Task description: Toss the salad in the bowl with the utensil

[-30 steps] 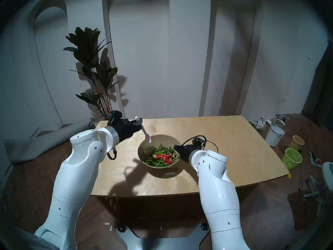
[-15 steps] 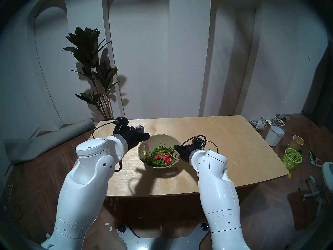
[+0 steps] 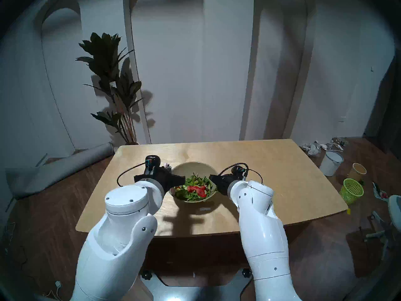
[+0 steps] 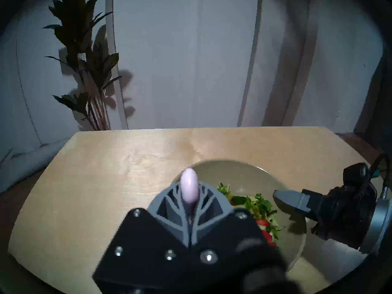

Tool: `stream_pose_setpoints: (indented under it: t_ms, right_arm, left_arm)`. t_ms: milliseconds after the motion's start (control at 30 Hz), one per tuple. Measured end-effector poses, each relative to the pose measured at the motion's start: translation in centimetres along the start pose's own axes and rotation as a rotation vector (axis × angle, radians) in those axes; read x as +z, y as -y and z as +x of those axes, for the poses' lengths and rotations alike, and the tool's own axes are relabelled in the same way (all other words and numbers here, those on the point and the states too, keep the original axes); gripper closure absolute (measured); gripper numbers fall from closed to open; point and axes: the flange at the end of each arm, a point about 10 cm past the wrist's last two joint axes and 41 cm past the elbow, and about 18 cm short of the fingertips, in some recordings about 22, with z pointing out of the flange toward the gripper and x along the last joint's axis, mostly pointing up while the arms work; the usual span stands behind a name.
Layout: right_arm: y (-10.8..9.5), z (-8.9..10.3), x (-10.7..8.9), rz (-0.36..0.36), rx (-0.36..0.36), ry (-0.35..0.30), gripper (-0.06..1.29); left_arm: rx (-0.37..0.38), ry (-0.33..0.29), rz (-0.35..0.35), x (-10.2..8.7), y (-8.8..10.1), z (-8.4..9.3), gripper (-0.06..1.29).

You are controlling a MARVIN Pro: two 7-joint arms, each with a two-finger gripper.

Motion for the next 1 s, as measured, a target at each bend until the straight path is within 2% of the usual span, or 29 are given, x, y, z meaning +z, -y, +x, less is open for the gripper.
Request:
stream_pose_setpoints:
  t_ms: [333, 533, 733, 1000]
  right_arm:
    - [0.0, 0.0, 0.0, 0.0, 0.0, 0.0, 1.26]
    - [0.0, 0.0, 0.0, 0.0, 0.0, 0.0, 1.26]
    - [0.0, 0.0, 0.0, -0.001, 0.0, 0.0, 1.26]
    - [0.0, 0.0, 0.0, -0.001, 0.0, 0.0, 1.26]
  left_arm:
    - [-0.011, 0.069, 0.072, 1.8, -1.8, -1.8, 1.26]
    - [-0.054, 0.157, 0.083, 3.9, -2.9, -2.9, 1.26]
    - [-0.159, 0.193, 0.071, 6.2, -2.8, -1.8, 1.26]
    - [-0.307, 0.245, 0.036, 9.3, -1.5, -0.2, 1.26]
